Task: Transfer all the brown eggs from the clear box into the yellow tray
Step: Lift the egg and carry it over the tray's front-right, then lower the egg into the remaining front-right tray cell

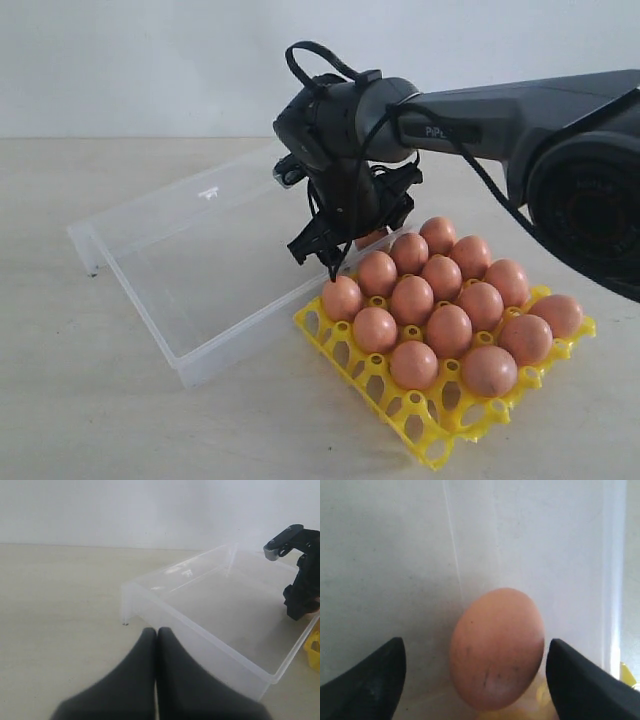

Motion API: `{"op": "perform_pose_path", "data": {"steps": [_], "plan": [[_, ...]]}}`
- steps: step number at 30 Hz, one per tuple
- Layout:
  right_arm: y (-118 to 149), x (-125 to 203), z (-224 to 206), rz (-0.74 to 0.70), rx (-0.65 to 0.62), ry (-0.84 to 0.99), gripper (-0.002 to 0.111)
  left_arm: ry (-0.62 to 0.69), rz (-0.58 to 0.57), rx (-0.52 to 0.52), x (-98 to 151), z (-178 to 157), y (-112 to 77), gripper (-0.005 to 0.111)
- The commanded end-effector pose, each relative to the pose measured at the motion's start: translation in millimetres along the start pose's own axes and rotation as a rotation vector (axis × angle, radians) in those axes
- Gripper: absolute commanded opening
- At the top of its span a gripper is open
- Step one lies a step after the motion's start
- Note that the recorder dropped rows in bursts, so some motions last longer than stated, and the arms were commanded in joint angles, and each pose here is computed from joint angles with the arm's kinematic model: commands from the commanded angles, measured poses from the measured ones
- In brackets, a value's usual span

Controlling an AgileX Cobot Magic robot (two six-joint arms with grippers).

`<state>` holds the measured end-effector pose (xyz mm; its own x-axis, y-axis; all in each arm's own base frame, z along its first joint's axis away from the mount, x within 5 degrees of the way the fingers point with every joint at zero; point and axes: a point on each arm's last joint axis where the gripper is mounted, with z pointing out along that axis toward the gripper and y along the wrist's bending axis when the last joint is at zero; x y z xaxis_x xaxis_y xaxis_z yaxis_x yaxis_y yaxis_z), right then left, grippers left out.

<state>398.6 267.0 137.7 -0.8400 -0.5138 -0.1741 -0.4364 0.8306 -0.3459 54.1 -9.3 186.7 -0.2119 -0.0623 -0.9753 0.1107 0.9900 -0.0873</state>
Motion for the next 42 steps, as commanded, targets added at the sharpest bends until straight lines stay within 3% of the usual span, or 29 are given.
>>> {"op": "perform_pose_path", "data": {"steps": [1,2,3,9,14,20,23,27,29,31,32,34,35,36,37,39,42], "plan": [[0.9,-1.8,8.7,0.036,0.005,-0.018,0.039,-0.002,-0.003,0.007,-0.3,-0.2,-0.5,-0.004],[0.9,-1.8,8.7,0.040,0.005,-0.018,0.003,-0.002,-0.003,0.007,-0.3,-0.2,-0.5,-0.004],[1.1,-1.9,8.7,0.051,0.002,-0.019,0.001,-0.002,-0.003,0.007,-0.3,-0.2,-0.5,-0.004],[5.3,-7.7,-0.7,0.093,-0.066,-0.079,0.001,-0.002,-0.003,0.007,-0.3,-0.2,-0.5,-0.004],[-4.2,-30.5,-72.6,0.242,-0.283,-0.395,0.001,-0.002,-0.003,0.007,-0.3,-0.2,-0.5,-0.004],[7.3,-29.0,-109.9,0.210,-0.328,-0.503,0.001,-0.002,-0.003,0.007,-0.3,-0.2,-0.5,-0.004],[31.1,-19.4,-128.5,0.130,-0.385,-0.664,0.001,-0.002,-0.003,0.007,-0.3,-0.2,-0.5,-0.004],[48.0,26.7,-148.1,0.088,-0.543,-0.888,0.001,-0.002,-0.003,0.007,-0.3,-0.2,-0.5,-0.004],[31.6,74.8,-141.4,0.145,-0.629,-0.968,0.001,-0.002,-0.003,0.007,-0.3,-0.2,-0.5,-0.004],[-11.8,123.7,-128.4,0.285,-0.611,-0.969,0.001,-0.002,-0.003,0.007,-0.3,-0.2,-0.5,-0.004],[-48.4,148.8,-127.4,0.384,-0.566,-1.013,0.000,-0.002,-0.003,0.007,-0.3,-0.2,-0.5,-0.004],[-94.0,180.7,-138.8,0.431,-0.489,-1.107,0.000,-0.002,-0.003,0.007,-0.3,-0.2,-0.5,-0.004],[-111.5,194.2,-147.6,0.378,-0.479,-1.141,0.000,-0.002,-0.003,0.007,-0.3,-0.2,-0.5,-0.004],[-116.6,199.8,-153.3,0.338,-0.525,-1.161,0.000,-0.002,-0.003,0.007,-0.3,-0.2,-0.5,-0.004],[-121.9,209.6,-161.6,0.259,-0.738,-1.162,0.000,-0.002,-0.003,0.007,-0.3,-0.2,-0.5,-0.004],[-124.0,226.9,-161.3,0.028,-1.033,-1.079,0.000,-0.002,-0.003,0.007,-0.3,-0.2,-0.5,-0.004],[-142.4,238.1,-125.2,0.073,-1.016,-0.900,0.000,-0.002,-0.003,0.007,-0.3,-0.2,-0.5,-0.004]]}}
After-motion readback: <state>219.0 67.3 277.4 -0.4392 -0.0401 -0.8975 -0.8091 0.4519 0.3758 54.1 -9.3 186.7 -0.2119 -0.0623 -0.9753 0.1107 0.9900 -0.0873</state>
